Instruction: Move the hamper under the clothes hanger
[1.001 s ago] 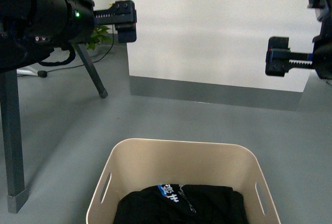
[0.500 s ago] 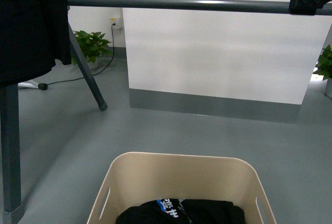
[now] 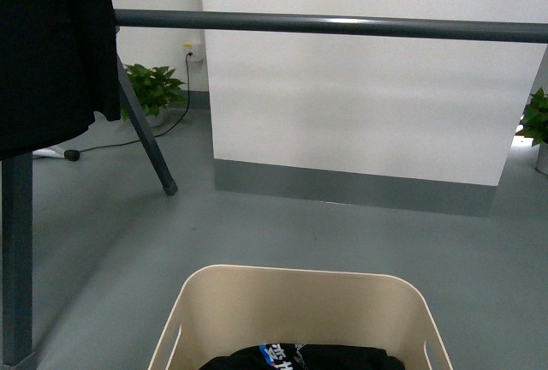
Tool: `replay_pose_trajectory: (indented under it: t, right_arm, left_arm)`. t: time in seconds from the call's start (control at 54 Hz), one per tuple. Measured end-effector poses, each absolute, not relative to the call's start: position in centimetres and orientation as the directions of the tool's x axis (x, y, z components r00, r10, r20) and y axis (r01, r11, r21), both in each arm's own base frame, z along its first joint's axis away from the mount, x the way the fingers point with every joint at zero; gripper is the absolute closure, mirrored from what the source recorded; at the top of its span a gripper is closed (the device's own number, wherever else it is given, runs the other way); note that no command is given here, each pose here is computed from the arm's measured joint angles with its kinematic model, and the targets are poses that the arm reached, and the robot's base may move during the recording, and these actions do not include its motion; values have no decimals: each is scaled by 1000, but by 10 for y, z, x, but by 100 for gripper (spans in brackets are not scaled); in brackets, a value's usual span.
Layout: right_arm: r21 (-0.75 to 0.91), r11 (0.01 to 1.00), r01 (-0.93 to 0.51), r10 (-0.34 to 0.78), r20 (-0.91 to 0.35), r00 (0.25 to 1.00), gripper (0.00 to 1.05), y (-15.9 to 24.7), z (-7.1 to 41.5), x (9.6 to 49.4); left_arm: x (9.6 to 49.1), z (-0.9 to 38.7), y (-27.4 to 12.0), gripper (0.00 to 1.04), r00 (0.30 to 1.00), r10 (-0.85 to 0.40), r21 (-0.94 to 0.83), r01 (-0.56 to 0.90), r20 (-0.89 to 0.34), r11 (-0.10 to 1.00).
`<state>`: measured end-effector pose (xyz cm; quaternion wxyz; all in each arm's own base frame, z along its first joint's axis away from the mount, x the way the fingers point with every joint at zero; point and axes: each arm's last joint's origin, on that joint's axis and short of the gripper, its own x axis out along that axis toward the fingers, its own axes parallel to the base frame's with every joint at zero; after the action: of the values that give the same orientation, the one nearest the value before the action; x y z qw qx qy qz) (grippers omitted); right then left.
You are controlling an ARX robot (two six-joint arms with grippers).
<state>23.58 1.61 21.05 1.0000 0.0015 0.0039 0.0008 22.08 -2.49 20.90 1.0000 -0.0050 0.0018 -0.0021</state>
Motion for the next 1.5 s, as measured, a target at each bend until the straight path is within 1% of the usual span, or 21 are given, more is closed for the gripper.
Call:
replay_pose_trajectory:
  t: [0.093,0.204,0.297,0.371,0.5,0.649,0.871,0.945,1.038,1.501]
  right_arm:
    - [-1,1000,-3,3,-10,1000,104,14,205,225]
    - [0,1000,-21,21,-12,1000,103,7,197,209]
    - [1,1000,3,-3,-9,1000,103,0,191,195]
    - [0,1000,3,-3,-9,1000,103,0,188,187]
    - [0,1000,1,-1,-11,1000,103,0,182,175]
    - [0,1000,0,0,-12,1000,103,0,177,162]
    - [0,1000,0,0,-10,1000,103,0,174,151]
    - [0,1000,0,0,5,1000,103,0,169,146]
    - [0,1000,0,0,-21,1000,103,0,162,140]
    - [0,1000,0,0,7,1000,103,0,168,120]
  left_arm:
    - [211,202,-21,101,1000,-3,-9,3,-10,1000]
    - [197,195,-16,101,1000,-6,-9,6,-9,1000]
    - [184,190,-13,101,1000,-4,-9,4,-6,1000]
    - [178,186,-7,101,1000,-27,-8,27,-7,1000]
    - [167,182,0,101,1000,3,-7,-3,-7,1000]
    - [155,177,0,101,1000,-3,-6,3,-7,1000]
    - [146,174,0,101,1000,-2,-6,2,-7,1000]
    - [141,167,0,101,1000,-3,-6,3,3,1000]
    - [137,168,0,101,1000,-3,-6,3,4,1000]
    - [118,173,0,101,1000,-3,-6,3,21,1000]
